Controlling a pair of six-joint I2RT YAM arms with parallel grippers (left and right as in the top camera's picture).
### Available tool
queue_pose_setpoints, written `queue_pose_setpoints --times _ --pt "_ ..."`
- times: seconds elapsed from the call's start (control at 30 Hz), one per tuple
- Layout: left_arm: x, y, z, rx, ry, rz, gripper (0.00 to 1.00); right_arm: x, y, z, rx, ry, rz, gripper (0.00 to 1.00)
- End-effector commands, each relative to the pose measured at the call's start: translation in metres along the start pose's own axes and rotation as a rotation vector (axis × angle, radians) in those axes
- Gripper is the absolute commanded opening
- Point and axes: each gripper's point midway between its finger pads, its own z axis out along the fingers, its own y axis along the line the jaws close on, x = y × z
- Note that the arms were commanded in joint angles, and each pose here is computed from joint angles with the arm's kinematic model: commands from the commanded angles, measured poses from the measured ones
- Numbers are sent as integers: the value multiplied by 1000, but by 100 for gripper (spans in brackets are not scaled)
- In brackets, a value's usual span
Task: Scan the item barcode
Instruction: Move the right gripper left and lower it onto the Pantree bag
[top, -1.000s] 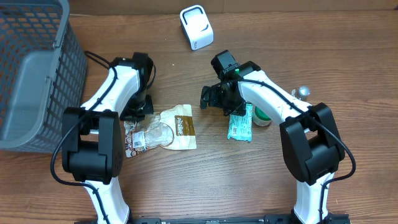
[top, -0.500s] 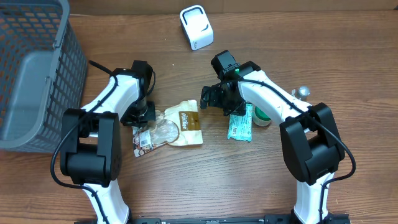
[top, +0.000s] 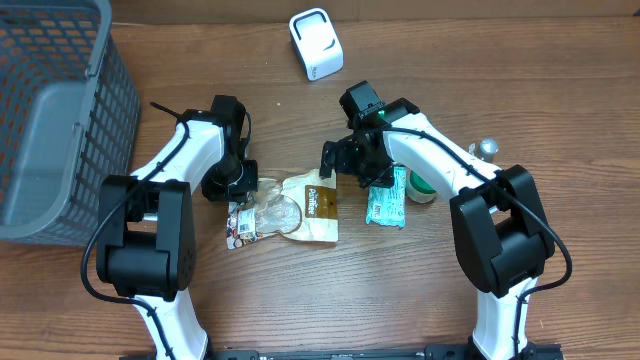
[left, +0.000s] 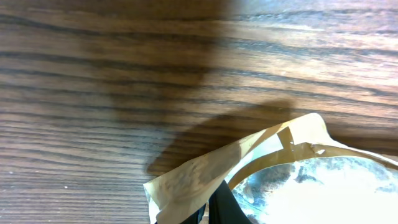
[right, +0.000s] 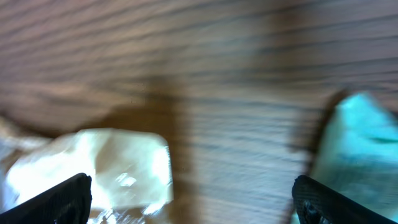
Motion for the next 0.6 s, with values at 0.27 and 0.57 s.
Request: queue_pose_setpoints --times 0.27,0.57 --pt "4 -6 5 27 10 28 4 12 43 -5 -238 80 -92 100" --pt "4 -7 5 27 8 33 4 14 61 1 -308 68 -127 100"
